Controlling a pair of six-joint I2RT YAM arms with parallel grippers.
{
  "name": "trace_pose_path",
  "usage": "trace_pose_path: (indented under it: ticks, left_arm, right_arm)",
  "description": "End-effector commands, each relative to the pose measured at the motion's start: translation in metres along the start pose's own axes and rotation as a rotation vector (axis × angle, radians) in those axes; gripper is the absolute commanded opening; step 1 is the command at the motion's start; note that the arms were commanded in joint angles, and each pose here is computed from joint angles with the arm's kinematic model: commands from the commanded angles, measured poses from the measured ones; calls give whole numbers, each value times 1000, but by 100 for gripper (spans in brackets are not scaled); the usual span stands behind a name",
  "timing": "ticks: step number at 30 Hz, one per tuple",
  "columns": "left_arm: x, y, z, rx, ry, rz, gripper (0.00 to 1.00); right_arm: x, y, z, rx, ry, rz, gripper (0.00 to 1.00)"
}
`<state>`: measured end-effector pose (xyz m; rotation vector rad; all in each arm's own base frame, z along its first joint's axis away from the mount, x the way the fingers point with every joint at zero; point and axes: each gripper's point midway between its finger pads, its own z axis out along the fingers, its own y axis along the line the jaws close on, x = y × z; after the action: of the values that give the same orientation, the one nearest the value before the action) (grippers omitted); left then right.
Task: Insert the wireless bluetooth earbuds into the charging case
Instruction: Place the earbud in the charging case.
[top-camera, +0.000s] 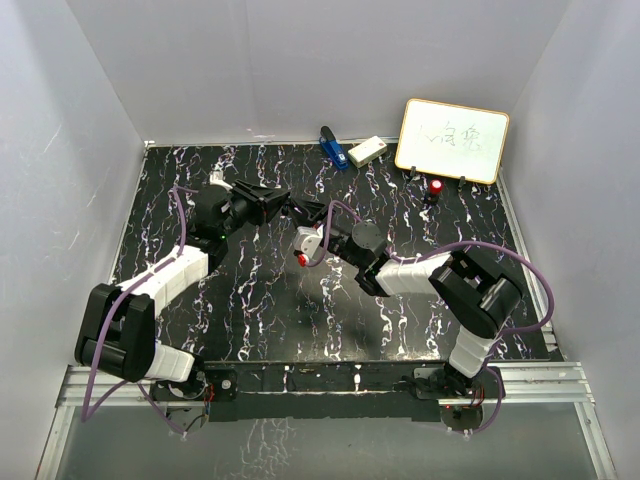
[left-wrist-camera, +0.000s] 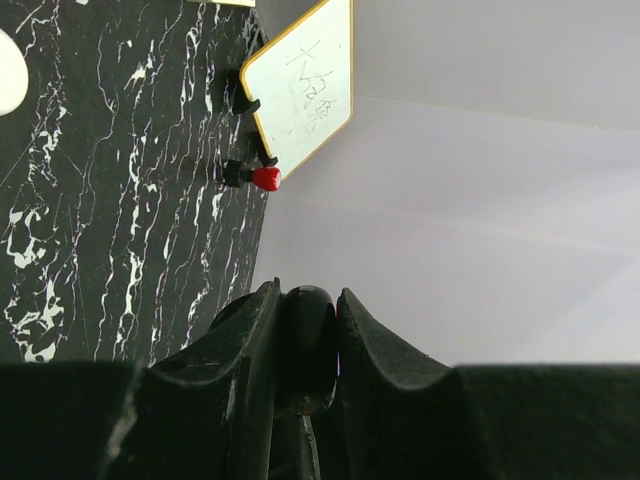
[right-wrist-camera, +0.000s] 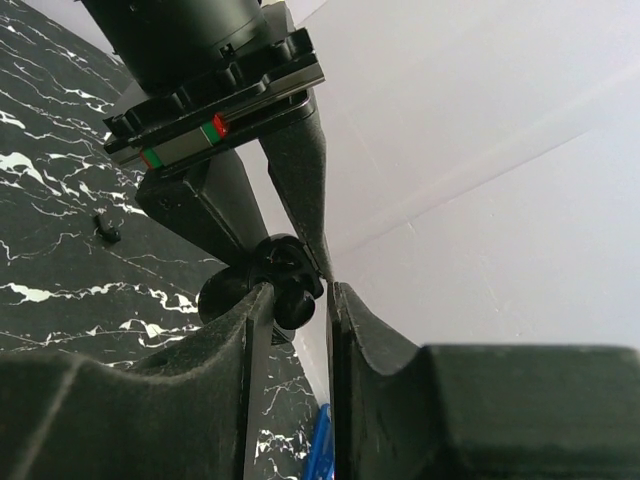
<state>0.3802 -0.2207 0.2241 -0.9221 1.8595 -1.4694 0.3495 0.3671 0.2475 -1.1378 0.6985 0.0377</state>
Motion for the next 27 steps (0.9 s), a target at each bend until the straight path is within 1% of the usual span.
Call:
trace_pose_path:
  ticks: [1, 4, 8, 11, 23, 24, 27]
  left_arm:
    - [-1, -37, -5, 93, -5, 24, 0]
    - [0, -37, -5, 94, -4, 24, 0]
    - [-1, -36, -5, 89, -10, 22, 0]
    - [-3, -28, 1, 69, -14, 17, 0]
    - [-4, -24, 4, 67, -14, -7, 0]
    - [-5, -25, 5, 68, -16, -8, 0]
    - [-5, -25, 6, 67, -19, -10, 0]
  right_arm:
    - [-12, -11, 2, 46, -41, 9, 27]
    - [-4, -2, 4, 33, -27, 18, 27]
    - [-7, -6, 5, 45, -36, 24, 31]
    - [-10, -10, 4, 57, -39, 32, 32]
    - [-12, -8, 2, 48, -50, 38, 37]
    - [-19, -16, 2, 65, -64, 34, 37]
    - [-24, -24, 0, 79, -72, 37, 37]
